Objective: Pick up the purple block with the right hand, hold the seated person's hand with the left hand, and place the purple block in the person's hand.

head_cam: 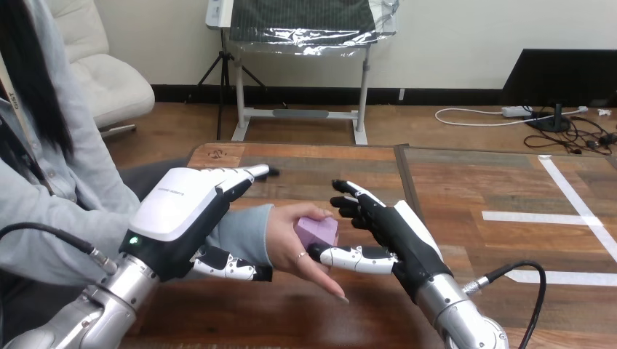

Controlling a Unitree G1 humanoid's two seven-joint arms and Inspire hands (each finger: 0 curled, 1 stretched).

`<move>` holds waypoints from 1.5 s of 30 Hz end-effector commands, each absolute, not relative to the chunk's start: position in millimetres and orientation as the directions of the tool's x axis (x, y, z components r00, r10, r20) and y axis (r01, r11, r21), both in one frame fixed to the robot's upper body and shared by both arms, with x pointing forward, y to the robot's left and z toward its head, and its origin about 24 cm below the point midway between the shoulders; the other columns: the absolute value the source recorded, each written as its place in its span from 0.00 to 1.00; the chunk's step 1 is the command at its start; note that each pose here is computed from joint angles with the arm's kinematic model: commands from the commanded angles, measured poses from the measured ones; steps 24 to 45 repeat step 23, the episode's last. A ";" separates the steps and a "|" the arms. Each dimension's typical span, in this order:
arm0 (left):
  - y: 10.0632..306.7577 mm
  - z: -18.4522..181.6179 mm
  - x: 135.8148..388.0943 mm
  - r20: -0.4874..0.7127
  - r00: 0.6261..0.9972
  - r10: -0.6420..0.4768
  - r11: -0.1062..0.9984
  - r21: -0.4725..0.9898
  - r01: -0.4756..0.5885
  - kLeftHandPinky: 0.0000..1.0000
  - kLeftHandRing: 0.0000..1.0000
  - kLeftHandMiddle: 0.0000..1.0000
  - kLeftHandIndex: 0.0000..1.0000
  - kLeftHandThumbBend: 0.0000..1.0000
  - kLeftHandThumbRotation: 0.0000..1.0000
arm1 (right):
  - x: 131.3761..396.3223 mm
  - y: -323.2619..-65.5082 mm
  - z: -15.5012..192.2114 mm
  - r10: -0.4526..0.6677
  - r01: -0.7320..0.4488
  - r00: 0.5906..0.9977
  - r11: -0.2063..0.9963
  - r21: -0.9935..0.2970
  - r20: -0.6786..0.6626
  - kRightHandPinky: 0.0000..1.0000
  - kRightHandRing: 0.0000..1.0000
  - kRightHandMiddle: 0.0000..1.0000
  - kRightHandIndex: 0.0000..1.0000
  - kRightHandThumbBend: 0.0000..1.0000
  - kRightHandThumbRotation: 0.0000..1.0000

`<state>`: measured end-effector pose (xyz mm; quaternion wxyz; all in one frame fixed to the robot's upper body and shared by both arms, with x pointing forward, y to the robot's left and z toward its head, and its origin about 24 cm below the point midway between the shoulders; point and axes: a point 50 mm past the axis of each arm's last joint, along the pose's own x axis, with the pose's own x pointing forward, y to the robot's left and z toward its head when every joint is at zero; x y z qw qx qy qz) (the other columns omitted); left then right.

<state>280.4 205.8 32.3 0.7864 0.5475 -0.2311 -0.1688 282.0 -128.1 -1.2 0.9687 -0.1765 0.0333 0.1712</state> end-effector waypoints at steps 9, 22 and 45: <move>201.1 47.8 279.6 0.326 0.792 -0.516 0.427 0.899 -0.092 0.98 0.99 0.99 1.00 1.00 0.51 | 299.6 -133.2 23.3 0.313 -0.287 0.950 0.877 -0.385 0.005 0.92 0.92 0.92 0.97 0.99 0.49; 201.7 46.7 266.0 0.419 0.756 -0.503 0.499 0.855 -0.142 1.00 1.00 1.00 1.00 1.00 0.62 | 298.8 -138.8 27.5 0.303 -0.258 0.951 0.881 -0.396 0.056 0.91 0.92 0.92 0.96 1.00 0.59; 201.6 46.7 264.4 0.433 0.749 -0.502 0.512 0.846 -0.147 1.00 1.00 1.00 1.00 1.00 0.63 | 298.4 -139.3 28.3 0.305 -0.255 0.950 0.882 -0.395 0.066 0.91 0.92 0.92 0.96 1.00 0.60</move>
